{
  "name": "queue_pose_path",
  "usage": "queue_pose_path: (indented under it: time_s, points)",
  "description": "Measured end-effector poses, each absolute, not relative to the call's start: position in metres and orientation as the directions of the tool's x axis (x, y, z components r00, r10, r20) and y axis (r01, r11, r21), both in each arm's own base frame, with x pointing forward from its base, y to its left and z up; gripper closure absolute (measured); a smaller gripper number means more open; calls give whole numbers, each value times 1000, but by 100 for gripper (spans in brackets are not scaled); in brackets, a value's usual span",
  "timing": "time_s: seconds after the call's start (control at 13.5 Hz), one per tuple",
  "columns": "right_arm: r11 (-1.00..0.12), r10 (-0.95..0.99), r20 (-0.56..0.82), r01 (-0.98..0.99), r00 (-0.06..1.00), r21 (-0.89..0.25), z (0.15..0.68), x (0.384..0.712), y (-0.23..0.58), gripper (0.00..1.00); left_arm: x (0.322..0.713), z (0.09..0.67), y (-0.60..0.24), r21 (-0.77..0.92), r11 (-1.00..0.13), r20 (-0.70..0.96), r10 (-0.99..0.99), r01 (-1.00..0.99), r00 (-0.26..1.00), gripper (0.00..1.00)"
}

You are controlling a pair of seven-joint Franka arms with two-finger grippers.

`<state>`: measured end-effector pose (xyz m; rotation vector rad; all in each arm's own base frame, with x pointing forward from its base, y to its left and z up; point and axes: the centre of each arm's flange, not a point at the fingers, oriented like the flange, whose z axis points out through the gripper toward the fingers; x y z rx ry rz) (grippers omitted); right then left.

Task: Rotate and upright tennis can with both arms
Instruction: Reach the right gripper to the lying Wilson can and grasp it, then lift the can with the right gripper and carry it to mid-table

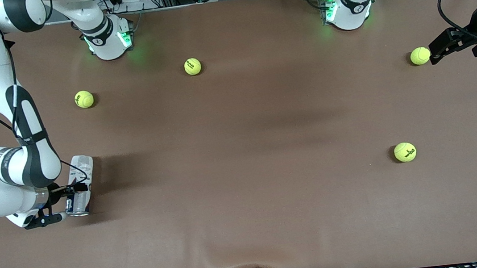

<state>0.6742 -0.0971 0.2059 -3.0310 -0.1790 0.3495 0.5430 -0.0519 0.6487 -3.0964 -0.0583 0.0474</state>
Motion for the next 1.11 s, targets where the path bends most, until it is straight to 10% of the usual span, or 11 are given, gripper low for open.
queue_pose_path:
  time_s: [1.11]
  points:
    - [-976, 201, -255, 172, 946, -132, 186, 665, -111, 0, 542, 636, -62, -49, -999, -60, 21, 18, 998, 0]
